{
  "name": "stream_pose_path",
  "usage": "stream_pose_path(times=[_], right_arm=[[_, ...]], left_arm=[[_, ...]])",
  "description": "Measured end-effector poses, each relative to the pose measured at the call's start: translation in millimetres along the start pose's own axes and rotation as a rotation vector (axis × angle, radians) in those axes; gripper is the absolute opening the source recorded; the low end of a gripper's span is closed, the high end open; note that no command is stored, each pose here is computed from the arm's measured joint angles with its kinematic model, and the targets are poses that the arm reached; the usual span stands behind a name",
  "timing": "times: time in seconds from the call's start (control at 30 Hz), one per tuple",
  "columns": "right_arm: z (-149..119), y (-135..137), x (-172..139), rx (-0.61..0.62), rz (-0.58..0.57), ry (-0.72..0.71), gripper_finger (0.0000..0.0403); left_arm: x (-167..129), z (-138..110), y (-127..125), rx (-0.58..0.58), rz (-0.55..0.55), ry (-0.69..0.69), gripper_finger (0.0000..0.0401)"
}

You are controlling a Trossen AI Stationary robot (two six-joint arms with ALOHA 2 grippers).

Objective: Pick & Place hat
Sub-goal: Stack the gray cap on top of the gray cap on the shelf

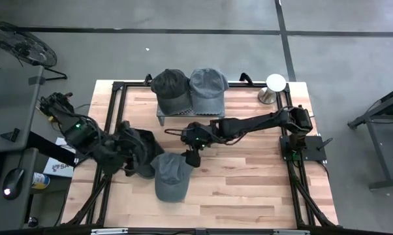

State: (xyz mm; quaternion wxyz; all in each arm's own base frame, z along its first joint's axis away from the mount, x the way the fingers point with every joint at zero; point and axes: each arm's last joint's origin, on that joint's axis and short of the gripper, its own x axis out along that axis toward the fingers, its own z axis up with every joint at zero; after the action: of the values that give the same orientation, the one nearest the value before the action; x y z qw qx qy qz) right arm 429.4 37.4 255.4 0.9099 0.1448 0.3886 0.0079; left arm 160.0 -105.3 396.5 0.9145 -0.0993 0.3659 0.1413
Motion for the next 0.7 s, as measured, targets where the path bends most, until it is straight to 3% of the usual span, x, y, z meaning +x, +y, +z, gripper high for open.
stream_pose_path(times=[0.2,0.47,0.7], right_arm=[[-24.6,-4.5,-2.5,0.113,0.002,0.275,0.0245],[-53.5,12.7,-17.2,0.065,-0.015,0.536,0.0245],[-62.7,36.7,-51.2,0.023,-0.144,0.534,0.0245]], left_arm=[[38.1,10.6,-7.0,-0.01,-0.012,0.186,0.0207],[111.6,39.3,-19.3,0.145,-0.154,0.258,0.0207],[166.9,46.3,-10.6,0.17,-0.216,0.392,0.0207]])
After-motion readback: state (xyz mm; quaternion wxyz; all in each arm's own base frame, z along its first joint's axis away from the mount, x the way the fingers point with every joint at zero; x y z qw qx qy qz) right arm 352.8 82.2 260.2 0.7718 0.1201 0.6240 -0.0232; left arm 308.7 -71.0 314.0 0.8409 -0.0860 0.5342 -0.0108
